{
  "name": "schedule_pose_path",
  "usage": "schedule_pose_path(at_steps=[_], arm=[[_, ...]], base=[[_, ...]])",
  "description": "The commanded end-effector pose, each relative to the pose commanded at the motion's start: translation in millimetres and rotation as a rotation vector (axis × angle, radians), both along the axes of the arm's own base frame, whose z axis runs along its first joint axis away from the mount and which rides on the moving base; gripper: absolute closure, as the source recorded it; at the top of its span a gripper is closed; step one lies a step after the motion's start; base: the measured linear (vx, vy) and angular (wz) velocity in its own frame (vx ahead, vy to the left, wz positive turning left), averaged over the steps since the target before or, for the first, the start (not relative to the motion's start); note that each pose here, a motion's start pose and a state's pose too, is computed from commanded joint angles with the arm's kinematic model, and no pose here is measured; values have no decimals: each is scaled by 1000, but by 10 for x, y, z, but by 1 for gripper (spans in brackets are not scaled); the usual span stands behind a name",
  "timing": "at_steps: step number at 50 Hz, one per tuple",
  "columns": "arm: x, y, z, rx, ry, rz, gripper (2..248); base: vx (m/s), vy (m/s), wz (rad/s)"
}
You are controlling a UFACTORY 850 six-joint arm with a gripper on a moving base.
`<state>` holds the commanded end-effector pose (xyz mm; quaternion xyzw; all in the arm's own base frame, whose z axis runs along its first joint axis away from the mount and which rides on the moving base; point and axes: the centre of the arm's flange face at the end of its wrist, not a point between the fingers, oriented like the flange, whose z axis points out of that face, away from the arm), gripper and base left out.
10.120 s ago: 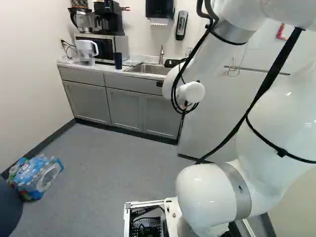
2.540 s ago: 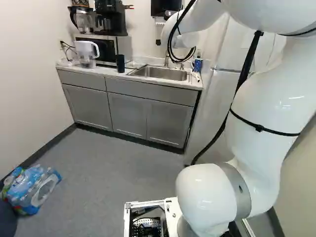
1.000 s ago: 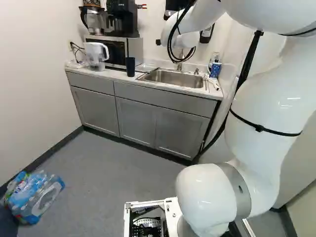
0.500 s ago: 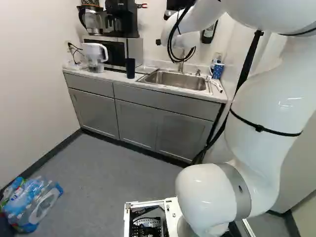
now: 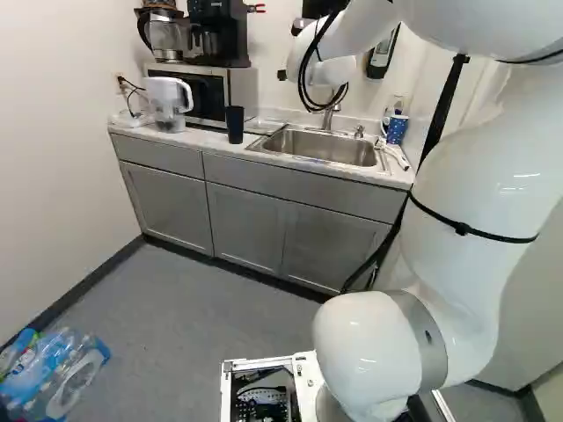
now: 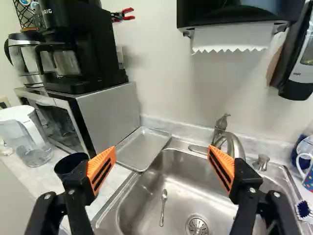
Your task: Rinse the cup and place it in the tray
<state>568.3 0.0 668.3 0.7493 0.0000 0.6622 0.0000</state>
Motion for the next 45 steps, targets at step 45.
schedule_pose_path(at_steps=[45], arm=[[0, 0, 0, 0, 0, 0, 3]], base=[[113, 7, 0]])
